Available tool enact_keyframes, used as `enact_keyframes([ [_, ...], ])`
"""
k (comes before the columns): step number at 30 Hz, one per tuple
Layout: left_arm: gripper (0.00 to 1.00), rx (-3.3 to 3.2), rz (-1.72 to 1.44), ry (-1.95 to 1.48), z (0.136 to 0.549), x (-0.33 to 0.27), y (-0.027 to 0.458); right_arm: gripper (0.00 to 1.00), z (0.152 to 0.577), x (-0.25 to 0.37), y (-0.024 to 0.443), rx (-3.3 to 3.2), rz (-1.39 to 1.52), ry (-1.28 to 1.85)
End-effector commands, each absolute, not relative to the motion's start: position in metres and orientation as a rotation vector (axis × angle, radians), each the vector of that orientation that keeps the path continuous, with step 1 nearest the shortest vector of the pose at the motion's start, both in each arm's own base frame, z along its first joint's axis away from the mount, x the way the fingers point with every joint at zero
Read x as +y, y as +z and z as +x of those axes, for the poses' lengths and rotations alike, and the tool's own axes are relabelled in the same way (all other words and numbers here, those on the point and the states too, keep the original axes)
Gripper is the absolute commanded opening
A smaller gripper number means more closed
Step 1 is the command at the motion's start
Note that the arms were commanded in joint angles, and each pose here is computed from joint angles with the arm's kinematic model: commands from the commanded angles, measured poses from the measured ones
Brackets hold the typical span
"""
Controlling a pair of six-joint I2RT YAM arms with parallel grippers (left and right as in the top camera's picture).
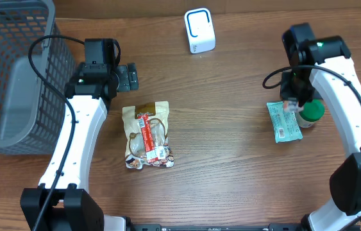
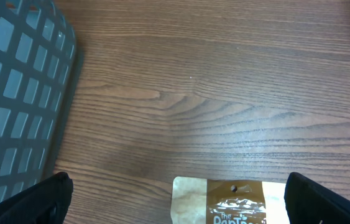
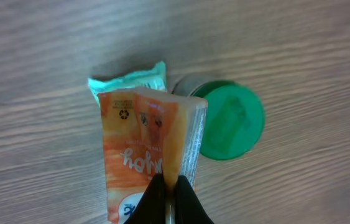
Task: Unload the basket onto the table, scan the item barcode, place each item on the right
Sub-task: 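Carry the orange box right toward the jar and lower it, then open the right gripper and release the orange box beside the jar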
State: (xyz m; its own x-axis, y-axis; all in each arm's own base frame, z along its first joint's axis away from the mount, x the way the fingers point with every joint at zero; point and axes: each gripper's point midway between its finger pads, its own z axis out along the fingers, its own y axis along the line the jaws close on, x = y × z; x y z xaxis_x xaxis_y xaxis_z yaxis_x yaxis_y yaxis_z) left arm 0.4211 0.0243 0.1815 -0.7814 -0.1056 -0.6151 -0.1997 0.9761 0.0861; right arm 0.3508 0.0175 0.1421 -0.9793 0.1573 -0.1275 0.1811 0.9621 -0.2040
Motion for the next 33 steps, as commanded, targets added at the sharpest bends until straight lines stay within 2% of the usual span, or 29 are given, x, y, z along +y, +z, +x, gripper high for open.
enact_keyframes([
  [1, 1.0, 2.458, -0.225, 0.2, 0.423, 0.026, 0.186, 0.04, 0.336, 0.021, 0.117, 3.072, 0.23, -0.291],
  [12, 1.0, 2.458, -0.225, 0.2, 0.423, 0.026, 0.186, 0.04, 0.329, 0.02, 0.065, 3.073, 0.214, -0.294],
  [16, 1.0, 2.458, -0.225, 0.2, 0.423, 0.026, 0.186, 0.21, 0.332, 0.02, 0.063, 3.058, 0.216, -0.286],
  [20, 1.0, 2.458, -0.225, 0.2, 0.423, 0.026, 0.186, 0.23, 0.335, 0.021, 0.062, 3.046, 0.218, -0.281],
  [23, 1.0, 2.458, -0.225, 0.2, 0.423, 0.026, 0.186, 0.29, 0.339, 0.022, 0.062, 3.029, 0.239, -0.268],
  [27, 1.0, 2.458, -0.225, 0.2, 0.423, 0.026, 0.186, 0.35, 0.346, 0.043, 0.061, 3.015, 0.306, -0.079],
  [33, 1.0, 2.458, -0.225, 0.2, 0.423, 0.026, 0.186, 0.35, 0.354, 0.1, 0.067, 3.003, 0.29, 0.415],
])
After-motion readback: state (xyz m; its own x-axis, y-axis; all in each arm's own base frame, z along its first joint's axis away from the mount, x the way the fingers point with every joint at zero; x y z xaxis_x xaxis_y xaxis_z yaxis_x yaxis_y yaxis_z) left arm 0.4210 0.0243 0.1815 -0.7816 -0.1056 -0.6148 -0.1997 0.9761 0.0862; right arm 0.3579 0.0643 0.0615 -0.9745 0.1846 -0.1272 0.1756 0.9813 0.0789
